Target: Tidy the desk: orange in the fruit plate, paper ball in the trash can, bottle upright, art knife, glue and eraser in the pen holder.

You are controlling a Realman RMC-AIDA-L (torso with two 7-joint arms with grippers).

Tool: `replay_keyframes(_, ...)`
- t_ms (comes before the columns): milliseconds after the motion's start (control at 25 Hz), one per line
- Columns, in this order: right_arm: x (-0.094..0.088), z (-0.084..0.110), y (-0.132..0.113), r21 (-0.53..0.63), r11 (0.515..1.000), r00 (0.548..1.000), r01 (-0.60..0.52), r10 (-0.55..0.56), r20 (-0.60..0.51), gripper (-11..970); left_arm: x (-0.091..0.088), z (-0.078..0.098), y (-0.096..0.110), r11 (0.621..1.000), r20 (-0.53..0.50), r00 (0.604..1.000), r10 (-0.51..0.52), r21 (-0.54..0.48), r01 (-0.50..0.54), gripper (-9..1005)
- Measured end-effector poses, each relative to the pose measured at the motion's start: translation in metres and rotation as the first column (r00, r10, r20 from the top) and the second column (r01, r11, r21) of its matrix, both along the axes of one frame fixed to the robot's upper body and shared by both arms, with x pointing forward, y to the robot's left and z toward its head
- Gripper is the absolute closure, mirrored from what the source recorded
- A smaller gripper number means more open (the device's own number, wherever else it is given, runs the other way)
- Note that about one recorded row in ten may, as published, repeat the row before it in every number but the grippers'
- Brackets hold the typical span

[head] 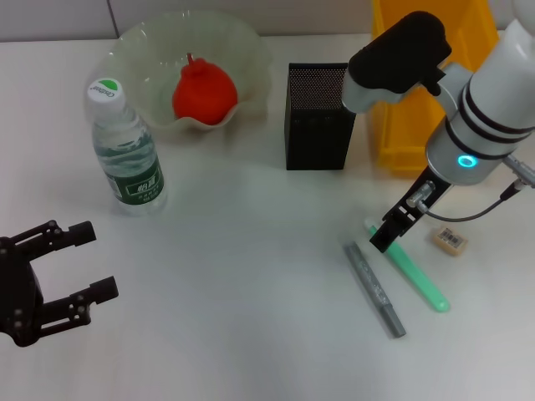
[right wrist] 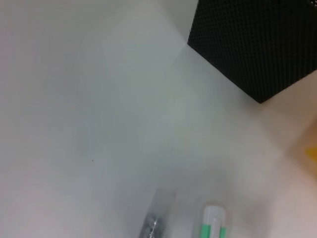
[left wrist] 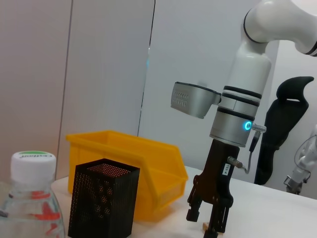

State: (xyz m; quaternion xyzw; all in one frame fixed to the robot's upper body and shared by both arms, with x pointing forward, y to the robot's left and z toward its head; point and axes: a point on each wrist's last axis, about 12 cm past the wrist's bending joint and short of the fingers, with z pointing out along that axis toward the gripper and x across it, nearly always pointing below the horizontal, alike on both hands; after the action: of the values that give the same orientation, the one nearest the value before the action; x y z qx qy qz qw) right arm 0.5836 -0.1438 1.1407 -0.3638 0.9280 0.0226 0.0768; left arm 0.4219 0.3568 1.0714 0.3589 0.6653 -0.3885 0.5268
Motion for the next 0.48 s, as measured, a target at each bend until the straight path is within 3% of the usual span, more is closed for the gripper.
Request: replay_keyframes(480, -0.0017, -0.0078, 0.0099, -0.012, 0.999, 0.999, -0.033, 0.033, 0.008, 130, 0.0001, 0.0000, 0.0004, 1.000, -0.004, 1.000, 0.004, -0.002, -0.004, 224)
